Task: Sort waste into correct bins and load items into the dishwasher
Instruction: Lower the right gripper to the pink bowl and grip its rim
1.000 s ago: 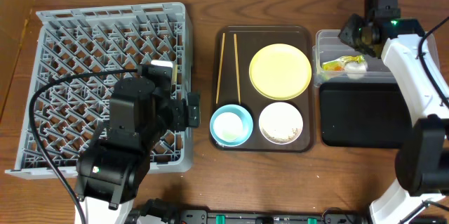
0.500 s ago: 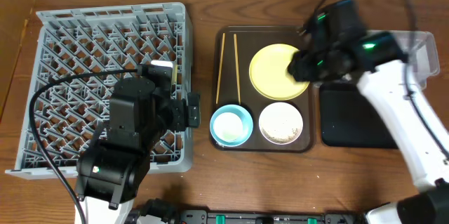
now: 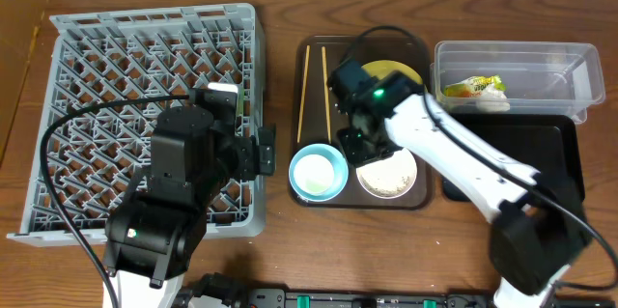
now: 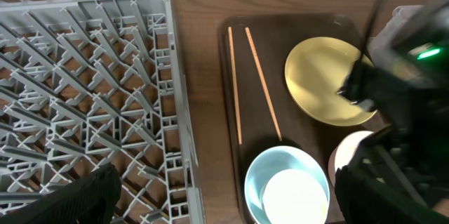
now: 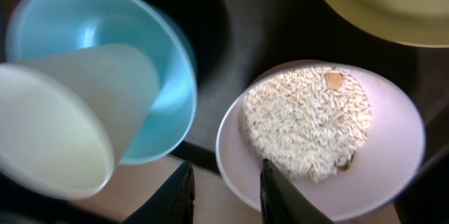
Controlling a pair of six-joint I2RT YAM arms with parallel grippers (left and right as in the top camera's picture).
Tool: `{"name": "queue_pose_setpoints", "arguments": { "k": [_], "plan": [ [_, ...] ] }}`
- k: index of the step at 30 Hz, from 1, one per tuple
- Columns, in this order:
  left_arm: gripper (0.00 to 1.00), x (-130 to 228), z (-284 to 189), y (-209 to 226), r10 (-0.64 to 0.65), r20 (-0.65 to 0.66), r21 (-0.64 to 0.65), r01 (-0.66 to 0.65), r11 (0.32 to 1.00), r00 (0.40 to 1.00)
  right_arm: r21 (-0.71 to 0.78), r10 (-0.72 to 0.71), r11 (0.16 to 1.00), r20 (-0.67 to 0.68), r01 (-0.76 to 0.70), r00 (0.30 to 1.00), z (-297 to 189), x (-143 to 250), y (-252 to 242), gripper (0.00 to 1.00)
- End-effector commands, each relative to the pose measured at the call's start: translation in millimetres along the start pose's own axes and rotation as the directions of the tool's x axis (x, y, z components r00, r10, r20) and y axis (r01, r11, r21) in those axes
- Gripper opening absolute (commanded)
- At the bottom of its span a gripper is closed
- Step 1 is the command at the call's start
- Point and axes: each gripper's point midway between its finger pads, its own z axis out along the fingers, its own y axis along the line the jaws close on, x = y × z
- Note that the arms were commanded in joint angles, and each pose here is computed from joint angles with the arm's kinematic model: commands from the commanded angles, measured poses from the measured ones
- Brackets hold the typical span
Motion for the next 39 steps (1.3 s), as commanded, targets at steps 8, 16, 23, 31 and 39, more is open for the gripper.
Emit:
{"name": "queue_pose_setpoints", "arguments": {
  "k": [8, 16, 23, 31, 39],
  "plan": [
    [0.98, -7, -5, -1, 0.003, 0.022, 0.009, -0.003, 1.000, 1.000, 0.084, 0.056, 0.996, -0.150, -0.044, 0.987, 66, 8, -15, 0.25],
    [0.98, -7, -5, -1, 0.003, 0.022, 0.009, -0.003, 1.000, 1.000, 0.072, 0.056, 0.996, -0.142, -0.046, 0.988, 63, 4, -18, 0.22],
    [0.98, -7, -5, -1, 0.003, 0.022, 0.009, -0.003, 1.000, 1.000, 0.049, 0.025, 0.999, -0.101, -0.020, 0.995, 43, -5, -32, 0.16],
    [0.98, -7, -5, -1, 0.003, 0.022, 0.009, -0.003, 1.000, 1.000, 0.062, 0.088, 0.995, -0.087, -0.083, 0.992, 28, -8, -66, 0.25],
    [0.98, -7, -5, -1, 0.003, 0.022, 0.009, -0.003, 1.000, 1.000, 0.148, 0.157, 0.979, -0.082, -0.144, 0.984, 41, -3, -98, 0.22]
  ]
}}
